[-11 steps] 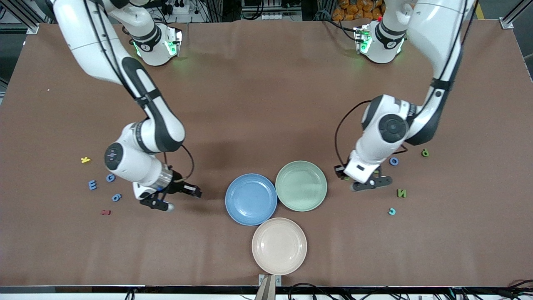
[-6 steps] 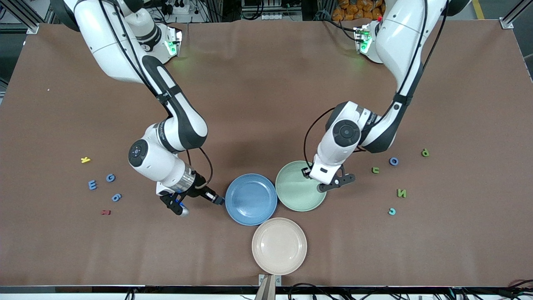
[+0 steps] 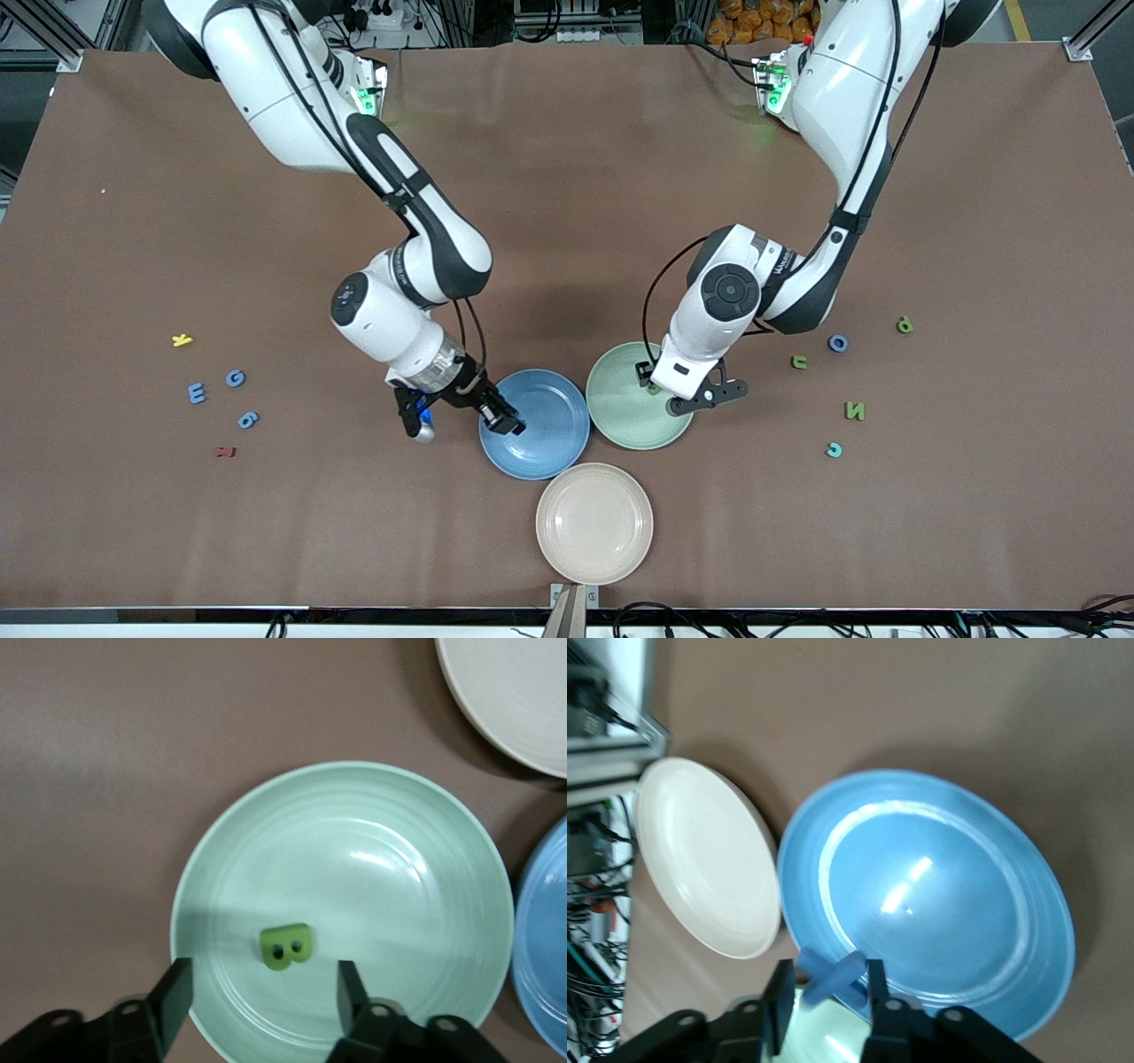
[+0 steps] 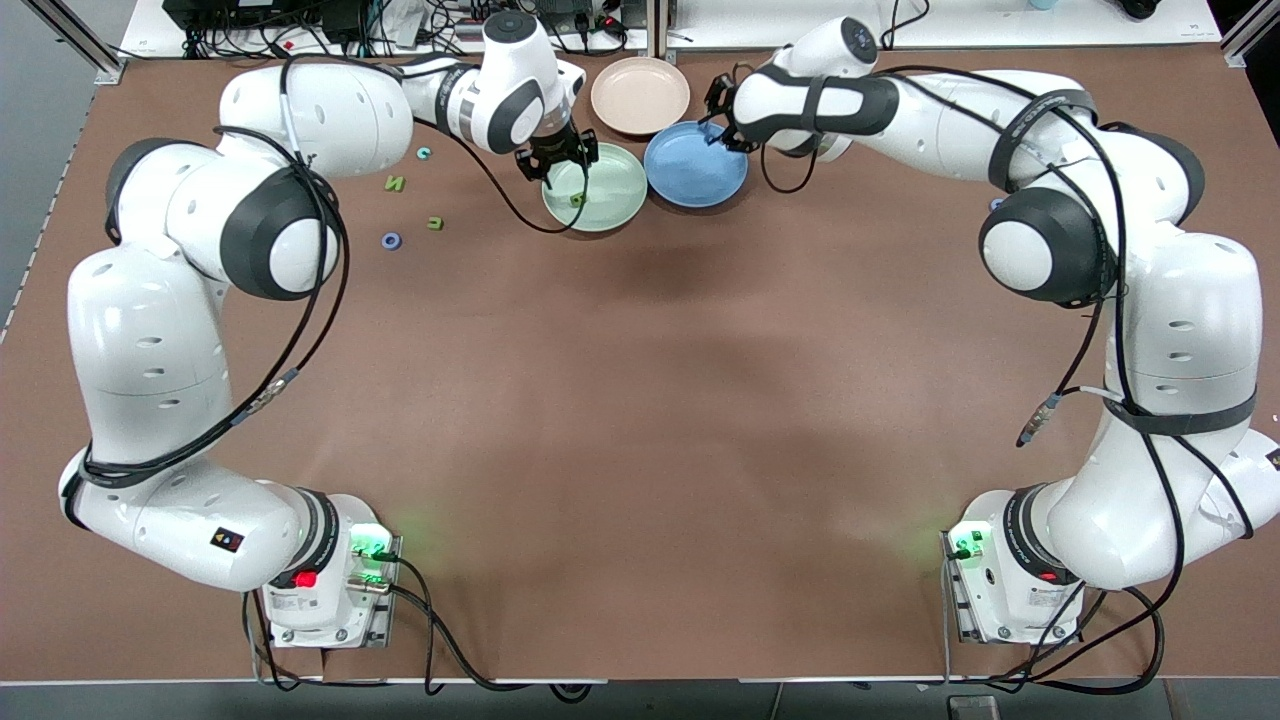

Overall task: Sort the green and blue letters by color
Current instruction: 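Drop the B on the green plate while the right gripper drops x on blue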

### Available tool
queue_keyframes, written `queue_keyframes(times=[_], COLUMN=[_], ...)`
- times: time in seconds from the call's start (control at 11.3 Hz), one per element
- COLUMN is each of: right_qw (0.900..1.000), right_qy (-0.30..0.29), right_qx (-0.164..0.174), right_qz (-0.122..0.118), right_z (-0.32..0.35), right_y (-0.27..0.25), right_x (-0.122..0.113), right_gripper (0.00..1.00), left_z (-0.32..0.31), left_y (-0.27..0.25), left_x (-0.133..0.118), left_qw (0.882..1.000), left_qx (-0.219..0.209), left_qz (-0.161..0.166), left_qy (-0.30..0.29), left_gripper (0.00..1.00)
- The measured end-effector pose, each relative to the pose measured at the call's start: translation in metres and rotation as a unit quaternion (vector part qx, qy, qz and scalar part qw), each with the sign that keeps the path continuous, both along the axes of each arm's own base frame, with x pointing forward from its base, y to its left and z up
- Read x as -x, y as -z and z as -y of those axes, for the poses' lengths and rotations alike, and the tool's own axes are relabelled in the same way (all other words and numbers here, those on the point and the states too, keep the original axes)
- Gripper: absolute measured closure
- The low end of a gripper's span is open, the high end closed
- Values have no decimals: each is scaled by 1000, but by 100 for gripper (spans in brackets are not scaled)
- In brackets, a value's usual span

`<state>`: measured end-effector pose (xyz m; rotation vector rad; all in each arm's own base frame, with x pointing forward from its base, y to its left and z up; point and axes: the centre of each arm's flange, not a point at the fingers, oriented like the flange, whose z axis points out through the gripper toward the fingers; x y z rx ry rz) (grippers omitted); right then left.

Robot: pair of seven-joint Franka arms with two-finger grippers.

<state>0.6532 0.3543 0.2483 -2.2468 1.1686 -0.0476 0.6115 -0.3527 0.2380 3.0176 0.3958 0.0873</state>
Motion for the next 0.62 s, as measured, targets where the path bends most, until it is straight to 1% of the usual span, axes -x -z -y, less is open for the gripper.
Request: queue_keyframes(times=[0.09,0.18,0.27,0.35,0.44,0.62], right_qw=[1000,1000,1000,1000,999,995], right_qy=[-4,-6,-6,-6,-16,-53], right_qx=[2,4,6,10,27,85], right_qz=[-6,-10,-12,-14,-8,9], right_z=[-6,-9,-8,-4,6,41], right_y=[7,13,16,20,25,38], right_x=[6,9,10,10,8,3], right_gripper=[50,39,25,11,1,0], left_z=[-9,-21,-38,-62,-89,-142], left_y=[-1,-3,-3,0,3,7], left_x=[-5,-10,-15,-18,-20,-24], left_qw=[1000,1000,999,998,996,989], left_qx=[-3,-6,-11,-18,-25,-43], left_qz=[2,4,3,-2,-8,-13], left_qy=[6,18,34,59,87,143], left_gripper=[16,5,0,0,0,0])
